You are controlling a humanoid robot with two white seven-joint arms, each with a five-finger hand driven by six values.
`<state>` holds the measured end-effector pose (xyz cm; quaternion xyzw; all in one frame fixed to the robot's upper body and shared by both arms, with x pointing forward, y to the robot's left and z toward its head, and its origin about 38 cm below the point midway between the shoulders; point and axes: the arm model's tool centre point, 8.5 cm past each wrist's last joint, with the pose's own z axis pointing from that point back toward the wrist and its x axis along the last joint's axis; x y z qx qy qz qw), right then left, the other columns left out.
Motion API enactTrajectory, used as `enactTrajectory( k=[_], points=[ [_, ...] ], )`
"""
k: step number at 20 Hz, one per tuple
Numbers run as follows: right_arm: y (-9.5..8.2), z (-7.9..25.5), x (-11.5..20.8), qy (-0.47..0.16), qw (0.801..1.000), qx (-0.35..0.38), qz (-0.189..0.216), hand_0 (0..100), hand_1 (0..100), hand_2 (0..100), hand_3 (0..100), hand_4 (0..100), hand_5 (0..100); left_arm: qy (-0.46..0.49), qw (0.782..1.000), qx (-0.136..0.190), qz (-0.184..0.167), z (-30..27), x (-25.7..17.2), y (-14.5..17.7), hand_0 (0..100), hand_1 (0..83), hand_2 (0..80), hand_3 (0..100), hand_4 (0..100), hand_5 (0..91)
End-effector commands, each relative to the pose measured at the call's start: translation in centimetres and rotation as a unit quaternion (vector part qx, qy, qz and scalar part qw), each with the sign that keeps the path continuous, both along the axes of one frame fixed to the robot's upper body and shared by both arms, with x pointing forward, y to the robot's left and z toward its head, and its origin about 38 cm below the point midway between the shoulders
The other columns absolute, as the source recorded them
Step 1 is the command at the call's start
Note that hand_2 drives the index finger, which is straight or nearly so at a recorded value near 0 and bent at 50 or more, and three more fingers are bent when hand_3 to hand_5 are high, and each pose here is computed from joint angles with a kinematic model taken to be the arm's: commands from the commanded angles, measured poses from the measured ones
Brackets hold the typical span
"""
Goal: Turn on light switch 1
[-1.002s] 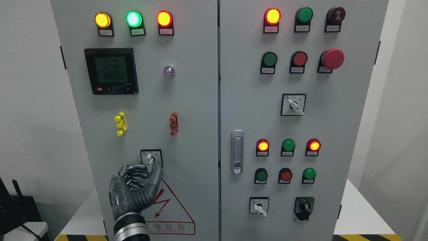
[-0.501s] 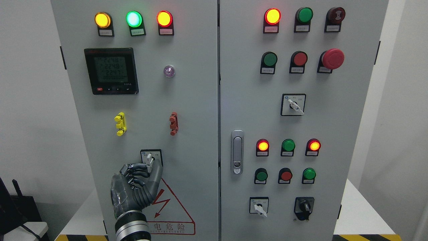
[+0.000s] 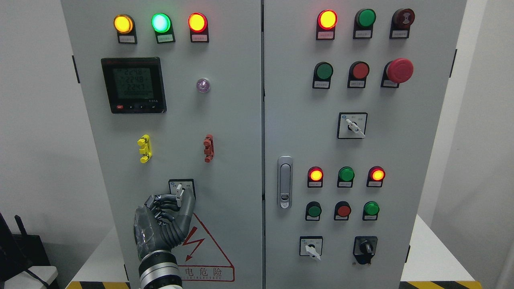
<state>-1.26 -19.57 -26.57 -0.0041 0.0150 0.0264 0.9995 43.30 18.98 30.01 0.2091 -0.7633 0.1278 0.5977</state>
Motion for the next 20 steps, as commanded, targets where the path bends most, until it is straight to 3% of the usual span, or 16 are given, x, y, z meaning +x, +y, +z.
enactTrajectory(
  k=[1, 20],
  points=[
    [0.02, 0.0, -0.1, 0.001, 1.0, 0.0, -0.009, 12, 39, 0, 0, 0, 0, 0.001, 1.0, 0.0, -0.001, 0.0, 0.04, -0.04, 20, 58.4, 56.5, 74, 86, 84.4],
    [0.02, 0.0, 0.0, 0.0, 1.0, 0.0, -0.009, 12, 39, 0, 0, 0, 0, 0.008, 1.0, 0.003, 0.002, 0.0, 0.08, -0.05, 22, 55.2, 56.5, 74, 86, 84.8]
  ],
)
